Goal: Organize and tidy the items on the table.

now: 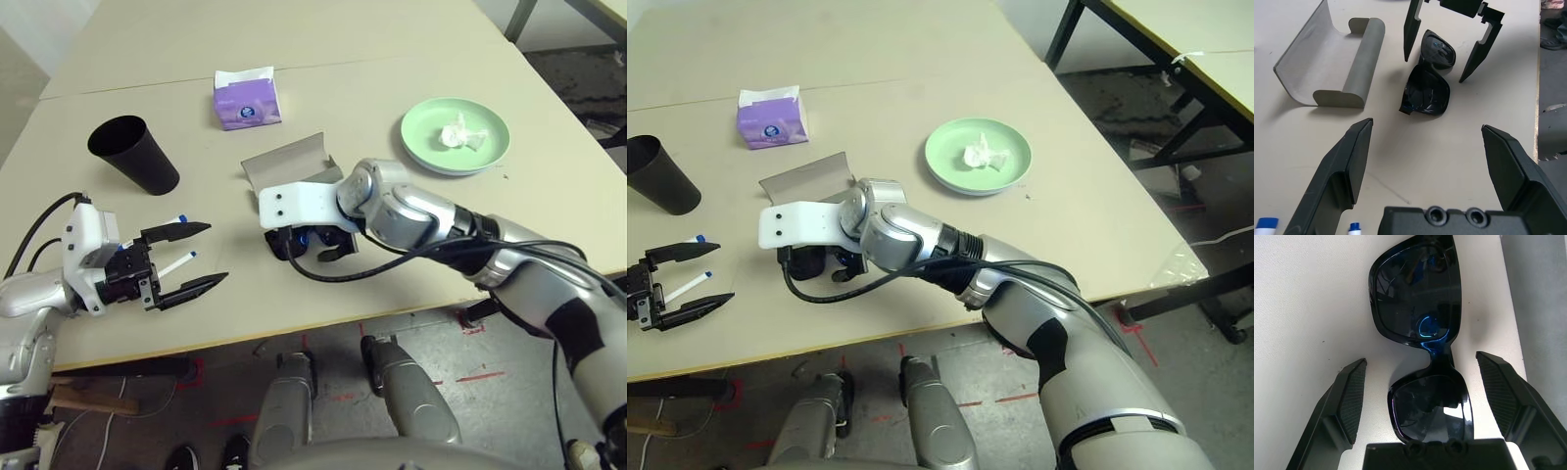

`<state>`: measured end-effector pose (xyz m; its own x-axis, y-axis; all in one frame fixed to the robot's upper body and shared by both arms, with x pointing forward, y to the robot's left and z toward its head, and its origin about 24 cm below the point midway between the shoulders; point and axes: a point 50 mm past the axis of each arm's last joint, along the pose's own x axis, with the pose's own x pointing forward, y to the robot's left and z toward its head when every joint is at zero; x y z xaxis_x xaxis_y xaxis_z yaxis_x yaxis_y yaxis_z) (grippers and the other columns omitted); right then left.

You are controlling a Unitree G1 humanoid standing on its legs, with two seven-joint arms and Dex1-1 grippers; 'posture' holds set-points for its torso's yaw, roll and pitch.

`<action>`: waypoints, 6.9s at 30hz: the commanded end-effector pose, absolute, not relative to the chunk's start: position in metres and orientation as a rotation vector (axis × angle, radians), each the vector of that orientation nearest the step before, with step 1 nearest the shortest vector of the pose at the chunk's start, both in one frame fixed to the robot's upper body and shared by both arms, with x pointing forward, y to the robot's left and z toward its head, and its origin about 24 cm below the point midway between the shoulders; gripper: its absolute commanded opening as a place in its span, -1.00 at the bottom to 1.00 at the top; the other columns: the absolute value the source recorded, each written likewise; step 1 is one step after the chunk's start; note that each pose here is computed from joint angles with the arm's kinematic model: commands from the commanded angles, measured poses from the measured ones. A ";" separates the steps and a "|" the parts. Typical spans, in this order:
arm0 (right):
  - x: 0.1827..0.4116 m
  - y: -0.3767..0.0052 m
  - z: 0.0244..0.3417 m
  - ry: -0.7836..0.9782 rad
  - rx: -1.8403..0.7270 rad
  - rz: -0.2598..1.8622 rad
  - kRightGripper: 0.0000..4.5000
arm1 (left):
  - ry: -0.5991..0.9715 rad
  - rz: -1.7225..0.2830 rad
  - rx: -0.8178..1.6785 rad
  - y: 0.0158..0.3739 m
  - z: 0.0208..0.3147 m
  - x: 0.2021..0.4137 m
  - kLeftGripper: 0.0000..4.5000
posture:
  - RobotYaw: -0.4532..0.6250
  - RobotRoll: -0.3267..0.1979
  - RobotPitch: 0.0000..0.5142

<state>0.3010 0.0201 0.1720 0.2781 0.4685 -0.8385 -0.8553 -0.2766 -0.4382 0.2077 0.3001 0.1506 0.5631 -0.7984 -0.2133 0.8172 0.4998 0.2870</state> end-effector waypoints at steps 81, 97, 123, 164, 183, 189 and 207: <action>0.345 0.067 0.249 0.068 -1.481 1.293 -0.93 | 0.060 -0.969 0.322 0.287 0.139 0.215 1.00 | -0.28 0.25 -0.19; 0.357 0.069 0.238 0.016 -1.515 1.218 -0.93 | 0.061 -0.963 0.312 0.282 0.137 0.209 1.00 | -0.25 0.25 -0.17; 0.364 0.062 0.219 0.059 -1.542 1.198 -0.93 | 0.057 -0.952 0.303 0.283 0.136 0.207 1.00 | -0.23 0.25 -0.14; 0.372 0.047 0.203 0.170 -1.606 1.139 -0.94 | 0.045 -0.739 0.239 0.298 0.135 0.187 1.00 | -0.17 0.25 -0.16; 0.366 0.053 0.209 0.227 -1.529 1.218 -0.94 | 0.051 -0.741 0.232 0.298 0.129 0.192 1.00 | -0.21 0.25 -0.16; 0.365 0.055 0.214 0.202 -1.510 1.213 -0.37 | 0.050 -0.738 0.226 0.299 0.127 0.194 1.00 | -0.21 0.25 -0.17; 0.369 0.038 0.257 0.220 -1.419 1.226 0.99 | 0.061 -0.725 0.210 0.303 0.118 0.199 1.00 | -0.27 0.25 -0.20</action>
<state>0.3736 0.0371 0.2429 0.4739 0.4649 -0.7479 -0.7088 -0.3026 -0.6372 0.1998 0.3021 0.1241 0.7491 -0.6532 -0.1107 0.6614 0.7276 0.1819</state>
